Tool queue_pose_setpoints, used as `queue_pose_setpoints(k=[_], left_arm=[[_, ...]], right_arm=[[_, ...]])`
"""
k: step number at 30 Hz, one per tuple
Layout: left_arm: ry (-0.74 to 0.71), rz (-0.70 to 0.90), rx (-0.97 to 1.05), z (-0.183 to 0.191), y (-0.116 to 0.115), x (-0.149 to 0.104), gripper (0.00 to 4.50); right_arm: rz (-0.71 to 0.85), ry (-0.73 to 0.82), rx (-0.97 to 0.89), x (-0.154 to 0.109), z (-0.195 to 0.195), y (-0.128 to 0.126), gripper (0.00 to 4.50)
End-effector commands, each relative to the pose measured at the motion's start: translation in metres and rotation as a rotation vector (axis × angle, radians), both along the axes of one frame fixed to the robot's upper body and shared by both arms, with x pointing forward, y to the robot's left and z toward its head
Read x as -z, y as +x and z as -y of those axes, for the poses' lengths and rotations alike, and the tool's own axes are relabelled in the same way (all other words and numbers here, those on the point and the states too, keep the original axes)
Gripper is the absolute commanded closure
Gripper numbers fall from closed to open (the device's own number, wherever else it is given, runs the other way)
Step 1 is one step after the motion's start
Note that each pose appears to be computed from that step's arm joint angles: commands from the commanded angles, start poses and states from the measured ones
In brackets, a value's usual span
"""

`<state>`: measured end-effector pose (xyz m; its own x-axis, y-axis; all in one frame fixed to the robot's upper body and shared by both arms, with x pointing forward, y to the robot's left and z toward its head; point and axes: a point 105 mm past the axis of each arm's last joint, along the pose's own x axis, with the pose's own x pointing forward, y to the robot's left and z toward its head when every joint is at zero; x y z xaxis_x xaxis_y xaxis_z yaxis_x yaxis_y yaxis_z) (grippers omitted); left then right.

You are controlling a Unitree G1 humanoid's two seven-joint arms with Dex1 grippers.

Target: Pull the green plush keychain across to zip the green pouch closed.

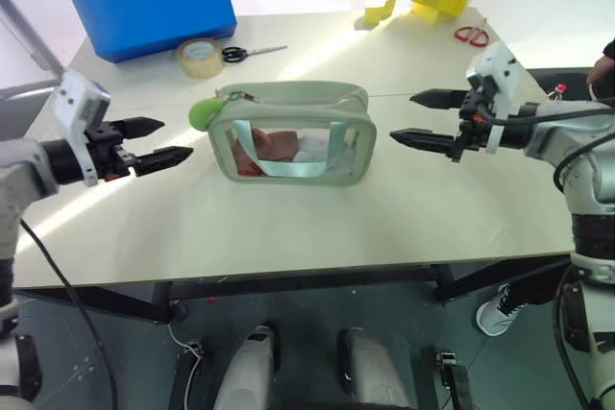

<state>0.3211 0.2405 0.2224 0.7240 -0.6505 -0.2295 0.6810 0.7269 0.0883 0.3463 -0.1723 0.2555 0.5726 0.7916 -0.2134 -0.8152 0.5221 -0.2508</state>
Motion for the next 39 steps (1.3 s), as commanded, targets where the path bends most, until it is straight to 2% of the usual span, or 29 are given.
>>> queue_pose_setpoints(k=[1, 5, 9, 15, 19, 23, 26, 33, 39], left_arm=[[-0.017, 0.052, -0.008, 0.015, 0.011, 0.009, 0.03], [-0.073, 0.087, -0.055, 0.028, 0.032, 0.021, 0.03], [-0.074, 0.11, -0.046, 0.037, 0.035, 0.022, 0.03], [0.012, 0.133, -0.026, 0.022, 0.024, 0.005, 0.03], [0.064, 0.146, -0.004, 0.011, 0.019, -0.013, 0.03], [0.04, 0.181, 0.018, 0.014, 0.021, -0.032, 0.03], [0.007, 0.195, 0.031, 0.021, 0.027, -0.038, 0.0], [0.015, 0.205, 0.048, 0.028, 0.038, -0.039, 0.0], [0.051, 0.2, 0.046, 0.024, 0.046, -0.031, 0.0]], right_arm=[[0.093, -0.024, -0.079, -0.024, -0.022, -0.006, 0.0], [0.134, -0.013, -0.116, -0.037, -0.043, -0.001, 0.0], [0.136, -0.018, -0.119, -0.035, -0.05, 0.003, 0.0], [0.107, -0.054, -0.11, -0.022, -0.041, 0.002, 0.0], [0.086, -0.104, -0.085, -0.003, -0.036, 0.005, 0.0], [0.077, -0.076, -0.078, 0.003, -0.039, 0.009, 0.0], [0.074, -0.049, -0.061, 0.006, -0.042, 0.014, 0.8], [0.078, -0.029, -0.073, 0.007, -0.05, 0.015, 4.47], [0.074, -0.053, -0.091, 0.012, -0.053, 0.011, 4.47]])
